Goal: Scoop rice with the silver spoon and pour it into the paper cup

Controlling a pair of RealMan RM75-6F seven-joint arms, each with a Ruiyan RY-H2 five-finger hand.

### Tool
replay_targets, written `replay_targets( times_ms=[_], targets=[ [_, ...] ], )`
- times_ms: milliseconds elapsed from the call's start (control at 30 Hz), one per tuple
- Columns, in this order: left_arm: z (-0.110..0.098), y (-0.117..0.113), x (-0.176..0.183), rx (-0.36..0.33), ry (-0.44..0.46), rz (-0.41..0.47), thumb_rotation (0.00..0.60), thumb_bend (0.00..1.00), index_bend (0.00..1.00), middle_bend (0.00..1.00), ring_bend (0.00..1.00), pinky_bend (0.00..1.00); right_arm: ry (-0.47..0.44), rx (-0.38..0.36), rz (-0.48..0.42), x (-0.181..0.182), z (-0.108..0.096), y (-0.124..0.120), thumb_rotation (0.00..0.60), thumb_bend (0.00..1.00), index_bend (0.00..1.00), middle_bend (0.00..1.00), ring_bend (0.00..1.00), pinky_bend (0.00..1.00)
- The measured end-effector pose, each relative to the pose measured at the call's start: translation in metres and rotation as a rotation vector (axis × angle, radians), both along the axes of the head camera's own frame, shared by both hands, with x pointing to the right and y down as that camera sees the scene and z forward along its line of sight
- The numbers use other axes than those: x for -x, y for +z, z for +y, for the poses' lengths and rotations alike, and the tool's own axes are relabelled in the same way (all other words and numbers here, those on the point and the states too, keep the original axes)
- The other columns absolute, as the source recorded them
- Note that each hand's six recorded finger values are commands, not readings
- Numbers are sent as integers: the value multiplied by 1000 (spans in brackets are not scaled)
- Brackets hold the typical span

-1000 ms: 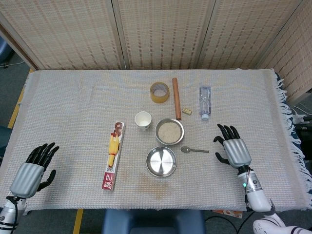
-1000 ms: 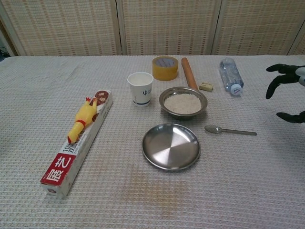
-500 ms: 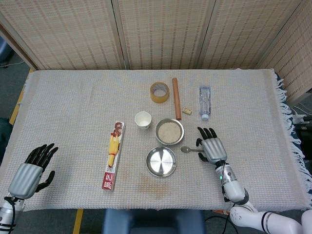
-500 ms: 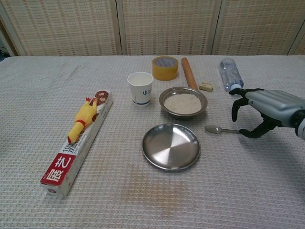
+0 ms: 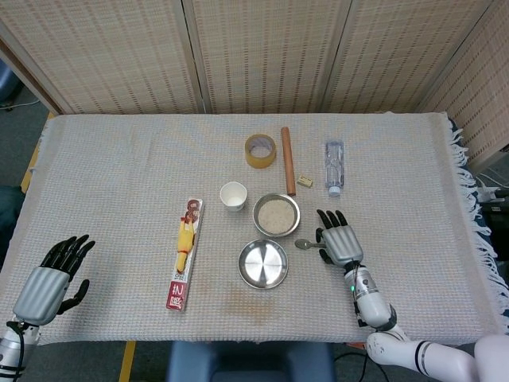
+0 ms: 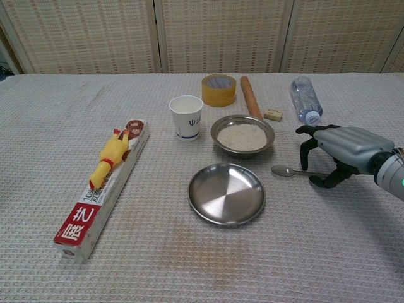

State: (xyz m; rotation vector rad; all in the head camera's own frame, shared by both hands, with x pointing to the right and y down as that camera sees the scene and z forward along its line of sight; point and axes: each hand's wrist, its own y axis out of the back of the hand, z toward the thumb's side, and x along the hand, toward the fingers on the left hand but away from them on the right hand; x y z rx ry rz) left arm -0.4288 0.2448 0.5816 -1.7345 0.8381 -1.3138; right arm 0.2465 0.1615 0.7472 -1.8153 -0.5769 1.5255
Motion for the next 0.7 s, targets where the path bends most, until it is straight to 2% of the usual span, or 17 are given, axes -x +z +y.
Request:
replay_targets(
  times_ms=[600, 700],
  targets=[
    [0, 1, 0, 8, 3, 5, 600, 472, 0, 0, 0, 113, -12, -1, 3, 6, 1, 3, 600, 314, 549, 2, 0, 0],
    [0, 1, 0, 8, 4, 5, 600, 472, 0, 0, 0, 113, -11, -8, 1, 7, 0, 2, 600, 315, 574, 52, 0, 0]
  ],
)
